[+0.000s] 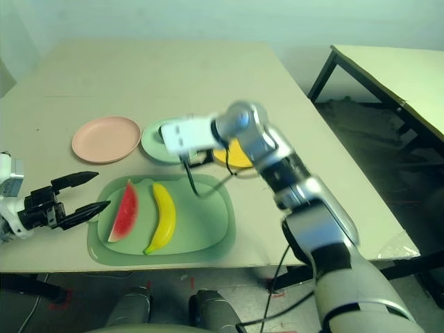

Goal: Place the fruits into color-matched plates.

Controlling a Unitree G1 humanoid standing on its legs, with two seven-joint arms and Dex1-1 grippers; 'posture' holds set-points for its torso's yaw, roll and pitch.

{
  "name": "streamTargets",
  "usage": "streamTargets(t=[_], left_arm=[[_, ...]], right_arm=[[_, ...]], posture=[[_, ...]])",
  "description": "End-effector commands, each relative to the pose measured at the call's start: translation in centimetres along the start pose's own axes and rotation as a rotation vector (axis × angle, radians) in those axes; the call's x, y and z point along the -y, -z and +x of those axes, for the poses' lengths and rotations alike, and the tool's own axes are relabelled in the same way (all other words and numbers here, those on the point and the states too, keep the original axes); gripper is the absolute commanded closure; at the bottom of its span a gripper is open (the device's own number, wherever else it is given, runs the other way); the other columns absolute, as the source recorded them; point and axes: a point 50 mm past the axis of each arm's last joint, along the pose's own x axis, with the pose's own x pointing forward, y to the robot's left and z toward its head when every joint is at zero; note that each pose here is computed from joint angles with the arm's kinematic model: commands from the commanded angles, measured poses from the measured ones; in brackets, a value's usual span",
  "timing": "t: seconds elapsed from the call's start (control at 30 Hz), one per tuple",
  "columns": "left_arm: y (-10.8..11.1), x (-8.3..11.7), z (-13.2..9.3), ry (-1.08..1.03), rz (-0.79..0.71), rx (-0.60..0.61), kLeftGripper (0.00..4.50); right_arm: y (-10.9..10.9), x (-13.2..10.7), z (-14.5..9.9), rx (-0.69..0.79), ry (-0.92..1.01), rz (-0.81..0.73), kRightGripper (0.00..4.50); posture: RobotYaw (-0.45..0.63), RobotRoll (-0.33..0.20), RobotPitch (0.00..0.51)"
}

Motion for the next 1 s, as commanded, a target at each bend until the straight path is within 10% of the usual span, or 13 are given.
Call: streamTargets(t=[0.03,1.0], left_arm=[[0.1,0.0,-0.5,0.071,0.011,-0.053,0.0],[-1.0,0.4,-0.9,0.079,0.059,-0.052,0.0]], right_arm=[[-1.8,0.3,0.9,0.008,-0.02,-0.111,0.02],[-1.1,-1.3,6.2,-0.097,-0.323,-0.268,0.2]], posture=[[0.06,0.0,0.079],[0.11,0.0,0.085]])
